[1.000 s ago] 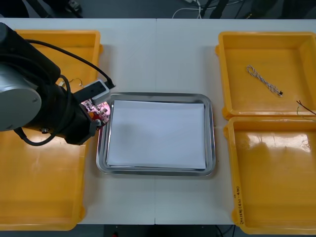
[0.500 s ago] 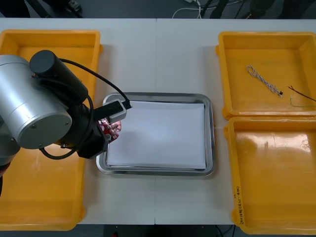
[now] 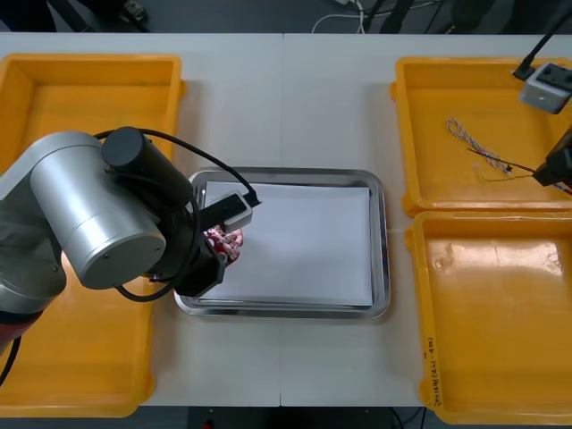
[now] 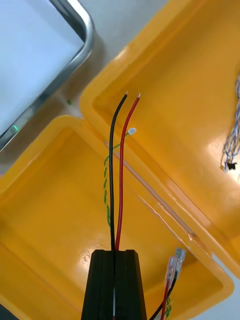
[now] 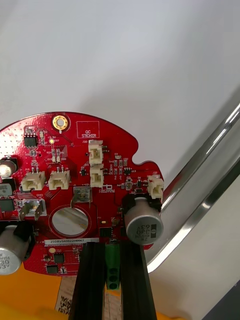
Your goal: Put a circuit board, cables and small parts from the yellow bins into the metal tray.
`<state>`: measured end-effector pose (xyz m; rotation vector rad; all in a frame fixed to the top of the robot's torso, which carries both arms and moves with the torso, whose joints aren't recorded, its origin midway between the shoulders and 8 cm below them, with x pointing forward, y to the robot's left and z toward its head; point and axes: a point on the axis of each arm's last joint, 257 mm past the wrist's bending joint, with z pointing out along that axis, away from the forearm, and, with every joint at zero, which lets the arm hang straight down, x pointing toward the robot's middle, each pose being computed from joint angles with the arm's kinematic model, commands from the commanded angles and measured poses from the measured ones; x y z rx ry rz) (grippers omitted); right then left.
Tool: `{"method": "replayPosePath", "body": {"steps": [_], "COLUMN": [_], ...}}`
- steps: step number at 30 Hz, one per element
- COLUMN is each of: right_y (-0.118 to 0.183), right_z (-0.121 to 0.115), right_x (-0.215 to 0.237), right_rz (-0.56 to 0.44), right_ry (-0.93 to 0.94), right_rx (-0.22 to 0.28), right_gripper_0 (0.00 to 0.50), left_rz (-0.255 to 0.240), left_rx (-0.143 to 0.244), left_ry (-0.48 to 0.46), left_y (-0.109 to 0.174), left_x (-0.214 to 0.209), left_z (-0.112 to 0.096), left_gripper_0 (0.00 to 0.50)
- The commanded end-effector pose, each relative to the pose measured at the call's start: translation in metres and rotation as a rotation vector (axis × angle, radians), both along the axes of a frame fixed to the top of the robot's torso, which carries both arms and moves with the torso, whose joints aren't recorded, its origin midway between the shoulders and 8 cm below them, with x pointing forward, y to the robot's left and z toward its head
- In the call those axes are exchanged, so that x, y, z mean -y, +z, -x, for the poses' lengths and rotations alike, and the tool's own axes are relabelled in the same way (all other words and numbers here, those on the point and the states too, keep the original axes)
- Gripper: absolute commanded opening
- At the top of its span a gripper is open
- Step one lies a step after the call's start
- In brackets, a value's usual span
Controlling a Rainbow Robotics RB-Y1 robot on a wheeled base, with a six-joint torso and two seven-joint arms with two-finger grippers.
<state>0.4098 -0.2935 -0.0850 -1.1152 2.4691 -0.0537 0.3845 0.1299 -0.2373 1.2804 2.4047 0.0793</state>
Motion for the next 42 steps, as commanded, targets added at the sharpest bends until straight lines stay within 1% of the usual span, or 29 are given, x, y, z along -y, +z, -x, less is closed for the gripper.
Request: {"method": "replayPosePath", "body": {"steps": [1,8,11,21,25,32,37,42], "right_y": [0.012,0.004,0.002,-0.007,-0.009,-0.015,-0.019,-0.022], "right_z": [0.002,0.006,0.007,0.006,0.004,0.006,0.005,0.006], "right_x": [-0.018,-0.040,-0.051,-0.080,-0.090,-0.108,-0.113,-0.115], "right_rz": [0.089,0.135,0.148,0.153,0.164,0.150,0.192,0.196], "right_ry": [0.080,0.152,0.180,0.238,0.258,0.288,0.310,0.315], "right_rx": [0.024,0.017,0.019,0.024,0.028,0.025,0.025,0.019], "right_gripper_0": [0.000,0.000,0.000,0.000,0.000,0.000,0.000,0.000], "left_rz": [0.038,0.026,0.024,0.011,0.009,0.008,0.007,0.002], "left_rx": [0.038,0.020,0.023,0.008,0.006,0.006,0.010,0.005], "left_ry": [0.007,-0.005,-0.008,0.003,0.006,0.014,0.020,0.025], "left_y": [0.005,-0.011,-0.016,-0.038,-0.041,-0.047,-0.053,-0.057], "left_x": [0.023,0.025,0.027,0.017,0.016,0.009,0.004,0.000], "left_z": [-0.007,-0.004,-0.005,-0.009,-0.009,-0.008,-0.008,-0.005], "left_gripper_0": [0.000,0.000,0.002,0.000,0.001,0.000,0.000,0.000]}}
